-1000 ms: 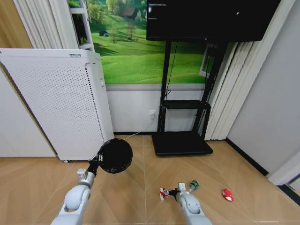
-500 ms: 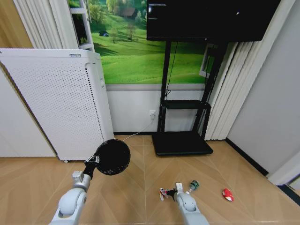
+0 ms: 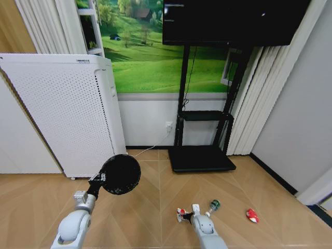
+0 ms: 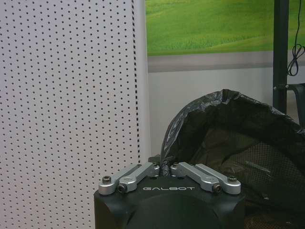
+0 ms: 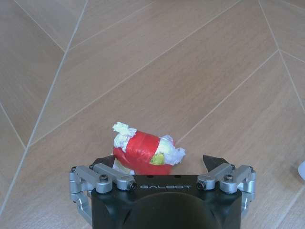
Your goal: Pick up the trash bin and place the garbage on the floor into it.
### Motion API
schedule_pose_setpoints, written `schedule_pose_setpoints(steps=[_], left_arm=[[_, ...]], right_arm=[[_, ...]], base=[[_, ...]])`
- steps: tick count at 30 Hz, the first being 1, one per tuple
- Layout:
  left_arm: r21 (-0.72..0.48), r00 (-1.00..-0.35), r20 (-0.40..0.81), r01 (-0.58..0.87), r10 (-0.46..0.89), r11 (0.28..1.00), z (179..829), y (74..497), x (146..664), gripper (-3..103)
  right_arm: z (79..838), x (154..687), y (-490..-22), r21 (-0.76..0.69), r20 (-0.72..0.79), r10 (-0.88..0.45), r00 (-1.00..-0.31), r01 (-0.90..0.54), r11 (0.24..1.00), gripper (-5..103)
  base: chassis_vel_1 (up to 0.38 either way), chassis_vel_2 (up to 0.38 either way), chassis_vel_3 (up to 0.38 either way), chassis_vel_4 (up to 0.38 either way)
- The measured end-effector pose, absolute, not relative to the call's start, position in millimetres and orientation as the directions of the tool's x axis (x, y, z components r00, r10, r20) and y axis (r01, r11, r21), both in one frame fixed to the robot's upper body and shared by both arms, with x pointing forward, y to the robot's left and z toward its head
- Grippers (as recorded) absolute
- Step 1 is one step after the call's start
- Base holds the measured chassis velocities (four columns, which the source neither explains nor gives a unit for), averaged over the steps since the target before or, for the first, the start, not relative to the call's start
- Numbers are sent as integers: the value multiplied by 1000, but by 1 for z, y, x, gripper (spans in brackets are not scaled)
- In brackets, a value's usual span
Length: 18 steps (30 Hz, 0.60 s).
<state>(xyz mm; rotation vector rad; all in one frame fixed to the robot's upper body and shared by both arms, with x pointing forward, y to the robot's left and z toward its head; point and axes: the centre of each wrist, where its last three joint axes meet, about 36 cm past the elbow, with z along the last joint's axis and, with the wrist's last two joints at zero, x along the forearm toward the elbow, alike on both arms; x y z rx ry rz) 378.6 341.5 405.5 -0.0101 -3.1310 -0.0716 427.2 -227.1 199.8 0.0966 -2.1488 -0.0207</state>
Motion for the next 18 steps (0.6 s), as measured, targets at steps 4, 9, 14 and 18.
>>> schedule_pose_setpoints(steps=[4, 9, 14, 18], left_arm=[[46, -1000, 10, 8, 8, 999, 406, 342, 380, 4], [48, -1000, 8, 13, 13, 999, 406, 344, 382, 4], [47, -1000, 8, 13, 13, 999, 406, 346, 383, 4], [47, -1000, 8, 13, 12, 999, 406, 347, 382, 4]], right_arm=[[198, 427, -227, 50, 837, -75, -543, -60, 997, 100], [195, 426, -226, 41, 836, -69, -545, -63, 997, 102], [194, 423, -226, 37, 833, -66, -549, -64, 997, 88], [192, 421, -228, 33, 833, -63, -550, -65, 997, 78]], base=[[0, 0, 0, 0], [0, 0, 0, 0], [0, 0, 0, 0], [0, 0, 0, 0]])
